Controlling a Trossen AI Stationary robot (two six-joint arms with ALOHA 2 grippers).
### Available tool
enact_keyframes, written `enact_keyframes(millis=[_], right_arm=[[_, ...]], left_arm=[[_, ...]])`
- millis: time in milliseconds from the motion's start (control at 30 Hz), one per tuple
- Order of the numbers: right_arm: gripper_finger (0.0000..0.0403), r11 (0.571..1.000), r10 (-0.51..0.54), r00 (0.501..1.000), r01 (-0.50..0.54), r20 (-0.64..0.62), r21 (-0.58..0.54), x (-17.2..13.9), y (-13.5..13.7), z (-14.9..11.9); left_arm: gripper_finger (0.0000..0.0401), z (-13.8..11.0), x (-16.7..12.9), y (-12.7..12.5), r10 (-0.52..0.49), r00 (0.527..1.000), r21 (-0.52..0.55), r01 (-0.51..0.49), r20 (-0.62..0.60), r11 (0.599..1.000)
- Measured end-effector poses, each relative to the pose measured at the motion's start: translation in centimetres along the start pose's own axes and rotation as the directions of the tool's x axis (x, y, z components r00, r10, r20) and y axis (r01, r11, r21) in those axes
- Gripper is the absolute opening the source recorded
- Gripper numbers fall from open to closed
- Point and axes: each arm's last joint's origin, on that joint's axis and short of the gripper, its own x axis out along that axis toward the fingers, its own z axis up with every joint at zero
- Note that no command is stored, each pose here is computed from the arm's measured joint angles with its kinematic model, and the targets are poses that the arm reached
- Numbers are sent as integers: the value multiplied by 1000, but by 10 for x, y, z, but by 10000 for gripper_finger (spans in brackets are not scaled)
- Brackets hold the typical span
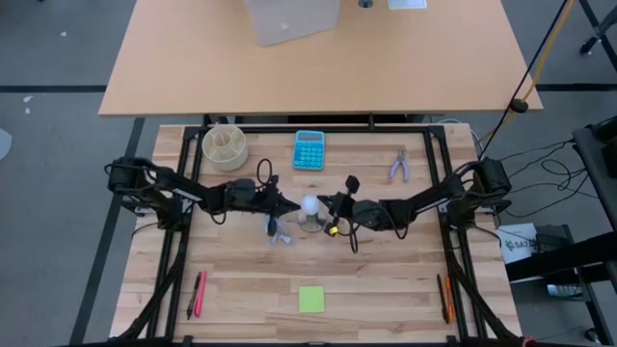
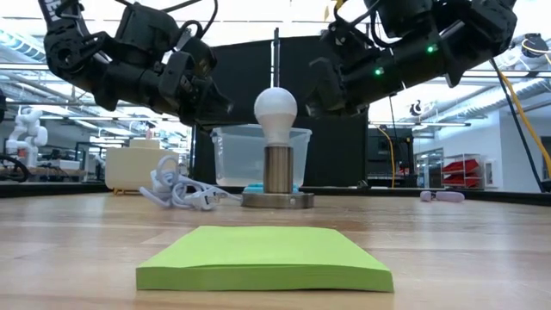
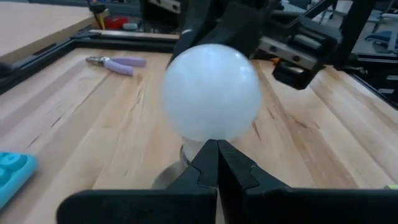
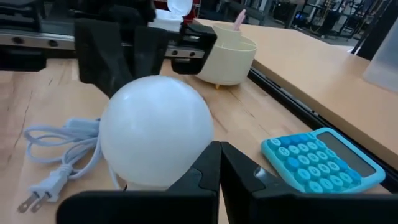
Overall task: Screw lightbulb
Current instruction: Insert the lightbulb into the lamp
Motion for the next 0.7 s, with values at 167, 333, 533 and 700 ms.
enact_keyframes(millis=[167, 333, 533, 700], right_arm=[[0, 1000, -3, 1000, 3, -7, -21, -4, 5, -1], [0, 998, 32, 999, -34, -28, -45, -7, 11, -4], [0, 997, 25, 998, -28, -55, -65, -9, 12, -7], [0, 997, 16, 998, -20, -66, -68, -9, 13, -9]], left_arm=[[0, -1, 0, 4, 47, 999, -18, -47, -5, 999], [0, 0, 0, 5, 63, 998, -20, -63, 5, 998], [0, -2, 0, 5, 81, 997, -24, -82, -17, 996], [0, -2, -2, 6, 96, 995, -23, -97, -42, 995]])
